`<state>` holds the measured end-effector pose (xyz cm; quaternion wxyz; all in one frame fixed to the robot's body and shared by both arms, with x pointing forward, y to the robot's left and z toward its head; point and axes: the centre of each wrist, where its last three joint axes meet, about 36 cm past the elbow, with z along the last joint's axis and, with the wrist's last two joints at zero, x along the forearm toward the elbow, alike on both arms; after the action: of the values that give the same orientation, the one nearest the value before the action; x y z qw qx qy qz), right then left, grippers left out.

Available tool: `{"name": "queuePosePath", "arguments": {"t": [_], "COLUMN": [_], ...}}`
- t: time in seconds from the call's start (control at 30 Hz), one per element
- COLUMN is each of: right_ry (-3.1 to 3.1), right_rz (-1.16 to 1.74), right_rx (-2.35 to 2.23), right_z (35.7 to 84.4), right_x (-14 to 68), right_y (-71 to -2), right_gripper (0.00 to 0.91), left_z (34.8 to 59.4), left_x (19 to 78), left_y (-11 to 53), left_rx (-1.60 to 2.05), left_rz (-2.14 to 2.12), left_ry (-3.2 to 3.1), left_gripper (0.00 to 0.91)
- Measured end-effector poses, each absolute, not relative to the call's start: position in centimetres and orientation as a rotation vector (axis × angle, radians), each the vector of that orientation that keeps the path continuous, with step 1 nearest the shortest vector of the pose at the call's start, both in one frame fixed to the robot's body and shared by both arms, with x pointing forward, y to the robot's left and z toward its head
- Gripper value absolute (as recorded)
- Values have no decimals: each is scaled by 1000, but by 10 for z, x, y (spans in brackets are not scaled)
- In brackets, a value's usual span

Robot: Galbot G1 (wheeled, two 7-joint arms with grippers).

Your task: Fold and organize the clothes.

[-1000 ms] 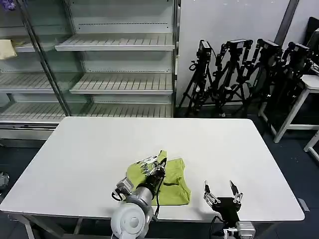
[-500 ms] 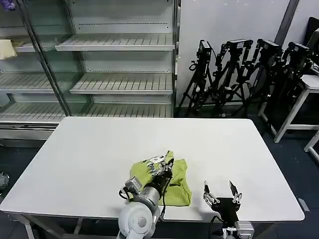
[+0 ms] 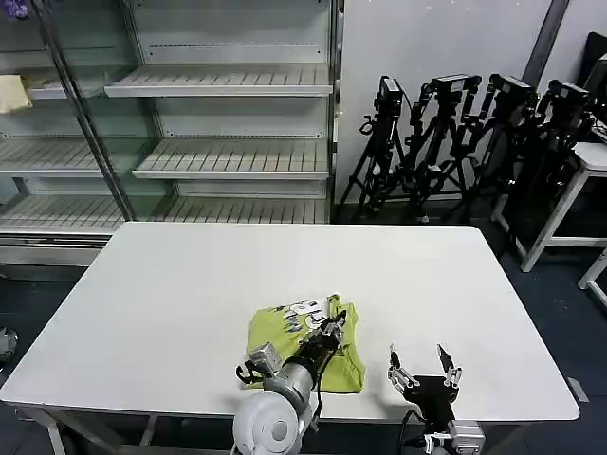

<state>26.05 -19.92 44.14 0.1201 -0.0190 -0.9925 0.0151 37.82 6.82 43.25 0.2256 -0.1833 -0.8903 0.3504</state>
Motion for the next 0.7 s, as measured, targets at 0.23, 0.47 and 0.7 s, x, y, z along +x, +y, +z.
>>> {"name": "queuePosePath", "arguments": {"t": [0.23,0.47,0.7], "right_ry": [-2907,-2914,-2920], "right_rz": [47,32,26], "right_rx": [-56,-43,-29], "right_z": [444,446,447], "right_x": [260,261,263], "right_y": [-201,-197,-194], "right_gripper": [907,907,907], "left_z": [448,472,476], "left_x": [363,343,318], "left_y": [76,108,165], "left_rx": [-537,-493,-380], "left_rz": [1021,1104,988], "left_ry": [-2461,-2502,-2581], "left_gripper": [907,907,907]}}
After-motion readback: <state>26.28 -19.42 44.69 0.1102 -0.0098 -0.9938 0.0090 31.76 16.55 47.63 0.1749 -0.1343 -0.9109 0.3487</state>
